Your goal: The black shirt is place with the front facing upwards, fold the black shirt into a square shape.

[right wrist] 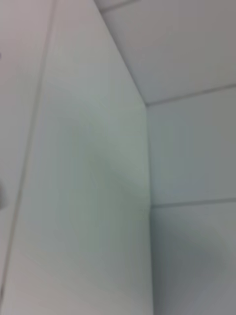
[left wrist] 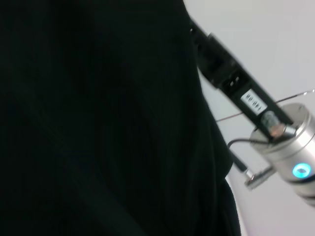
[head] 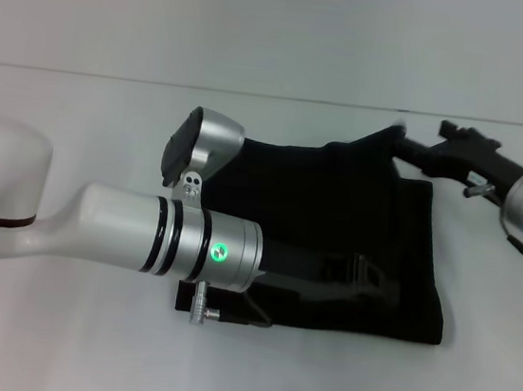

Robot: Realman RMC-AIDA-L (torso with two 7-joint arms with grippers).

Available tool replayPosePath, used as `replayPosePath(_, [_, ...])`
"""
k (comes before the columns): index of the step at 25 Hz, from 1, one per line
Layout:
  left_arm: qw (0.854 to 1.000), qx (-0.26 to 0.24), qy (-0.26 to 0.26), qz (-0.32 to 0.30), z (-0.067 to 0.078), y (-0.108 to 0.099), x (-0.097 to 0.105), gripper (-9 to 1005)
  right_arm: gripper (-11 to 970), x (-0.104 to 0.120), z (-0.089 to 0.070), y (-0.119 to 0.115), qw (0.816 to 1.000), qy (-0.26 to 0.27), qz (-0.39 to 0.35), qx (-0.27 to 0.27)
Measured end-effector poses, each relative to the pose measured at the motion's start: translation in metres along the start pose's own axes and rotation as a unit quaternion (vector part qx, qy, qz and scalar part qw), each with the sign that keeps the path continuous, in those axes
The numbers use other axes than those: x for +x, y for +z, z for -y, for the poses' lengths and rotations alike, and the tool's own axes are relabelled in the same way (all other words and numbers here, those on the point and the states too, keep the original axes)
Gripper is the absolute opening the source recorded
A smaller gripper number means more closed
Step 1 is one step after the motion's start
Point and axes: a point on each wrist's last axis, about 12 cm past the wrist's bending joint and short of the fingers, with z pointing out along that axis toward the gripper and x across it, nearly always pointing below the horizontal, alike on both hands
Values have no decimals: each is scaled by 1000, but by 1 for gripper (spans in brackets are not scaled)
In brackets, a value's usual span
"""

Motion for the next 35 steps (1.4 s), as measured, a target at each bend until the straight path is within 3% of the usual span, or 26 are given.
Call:
replayPosePath(9, [999,-22,31,2,-1,5,-3,11,872,21,32,-33,993,60,48,92])
replayPosePath(14, [997,53,56,-3,16,4,-1,111,869,34,43,-51,986,97,66,121])
replayPosePath(19, [990,130,63,-3,31,-13,-3,265,865,41,36,-62,987,105,89,82])
replayPosePath(22, [986,147,74,9,28,-32,-5,398,863,39,15,-65,991,88,101,-7])
replayPosePath(26, [989,117,59,65,1,-86,-8,594,861,35,-3,-67,983,122,86,-104])
replayPosePath(30, [987,99,87,94,-19,-141,-1,766,858,15,12,-64,966,224,29,-122])
replayPosePath(35, [970,54,201,126,-36,-192,22,877,854,-19,38,-56,938,323,-77,-102])
